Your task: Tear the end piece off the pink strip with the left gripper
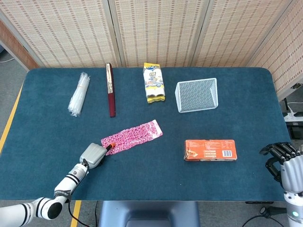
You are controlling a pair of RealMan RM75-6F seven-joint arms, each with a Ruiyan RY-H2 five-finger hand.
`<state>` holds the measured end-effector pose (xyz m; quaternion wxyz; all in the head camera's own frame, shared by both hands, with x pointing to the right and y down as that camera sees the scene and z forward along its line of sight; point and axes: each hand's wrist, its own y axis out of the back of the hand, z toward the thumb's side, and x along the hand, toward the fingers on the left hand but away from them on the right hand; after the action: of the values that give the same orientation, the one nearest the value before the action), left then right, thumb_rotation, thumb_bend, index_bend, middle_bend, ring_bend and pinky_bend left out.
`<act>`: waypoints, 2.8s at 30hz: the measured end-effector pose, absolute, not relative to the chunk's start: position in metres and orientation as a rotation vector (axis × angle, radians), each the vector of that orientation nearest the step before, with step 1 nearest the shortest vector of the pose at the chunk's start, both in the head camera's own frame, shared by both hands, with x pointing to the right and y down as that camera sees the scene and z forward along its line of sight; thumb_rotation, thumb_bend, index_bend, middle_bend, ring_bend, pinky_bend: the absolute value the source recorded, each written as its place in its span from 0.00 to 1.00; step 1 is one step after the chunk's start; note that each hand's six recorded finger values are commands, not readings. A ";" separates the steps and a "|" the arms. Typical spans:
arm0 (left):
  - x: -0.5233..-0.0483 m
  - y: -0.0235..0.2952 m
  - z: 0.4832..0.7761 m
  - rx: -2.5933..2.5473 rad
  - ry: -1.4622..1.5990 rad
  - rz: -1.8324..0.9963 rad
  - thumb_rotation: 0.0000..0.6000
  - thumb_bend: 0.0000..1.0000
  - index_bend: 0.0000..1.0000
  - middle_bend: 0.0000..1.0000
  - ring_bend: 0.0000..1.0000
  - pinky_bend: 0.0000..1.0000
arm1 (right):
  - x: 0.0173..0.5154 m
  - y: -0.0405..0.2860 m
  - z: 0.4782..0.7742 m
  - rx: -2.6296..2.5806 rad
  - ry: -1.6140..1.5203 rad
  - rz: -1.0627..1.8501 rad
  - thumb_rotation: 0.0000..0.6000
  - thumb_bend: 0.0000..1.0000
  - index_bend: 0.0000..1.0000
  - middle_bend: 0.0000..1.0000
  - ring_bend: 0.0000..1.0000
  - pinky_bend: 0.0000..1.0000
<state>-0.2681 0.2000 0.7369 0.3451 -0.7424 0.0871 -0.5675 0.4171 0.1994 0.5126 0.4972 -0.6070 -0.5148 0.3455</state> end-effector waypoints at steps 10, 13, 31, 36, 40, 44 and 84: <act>-0.283 0.200 0.735 -1.910 0.244 -1.529 1.00 0.81 0.31 0.66 0.70 0.64 | 0.415 0.200 0.519 -1.511 -1.224 0.851 1.00 0.75 0.57 0.63 0.52 0.53; -0.291 0.200 0.732 -1.901 0.262 -1.549 1.00 0.81 0.32 0.66 0.71 0.65 | 0.414 0.200 0.520 -1.519 -1.216 0.859 1.00 0.75 0.57 0.63 0.52 0.53; -0.336 0.207 0.725 -1.856 0.310 -1.655 1.00 0.81 0.33 0.66 0.71 0.65 | 0.411 0.201 0.527 -1.544 -1.183 0.884 1.00 0.74 0.57 0.63 0.52 0.53; -0.349 0.206 0.720 -1.834 0.341 -1.682 1.00 0.81 0.33 0.66 0.70 0.65 | 0.411 0.201 0.528 -1.551 -1.175 0.891 1.00 0.74 0.57 0.63 0.52 0.53; -0.361 0.206 0.716 -1.812 0.369 -1.710 1.00 0.81 0.33 0.66 0.70 0.65 | 0.410 0.201 0.530 -1.554 -1.170 0.898 1.00 0.74 0.57 0.63 0.52 0.53; -0.372 0.207 0.715 -1.795 0.378 -1.741 1.00 0.81 0.34 0.66 0.70 0.65 | 0.410 0.201 0.530 -1.555 -1.167 0.901 1.00 0.74 0.57 0.63 0.52 0.53; -0.296 0.173 0.715 -1.857 0.405 -1.528 1.00 0.81 0.22 0.66 0.71 0.66 | 0.411 0.199 0.530 -1.576 -1.168 0.901 1.00 0.74 0.57 0.63 0.52 0.53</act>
<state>-0.2958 0.1729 0.7147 0.3443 -0.7150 0.1557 -0.5882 0.4107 0.1988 0.5301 0.4719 -0.6437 -0.4769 0.3682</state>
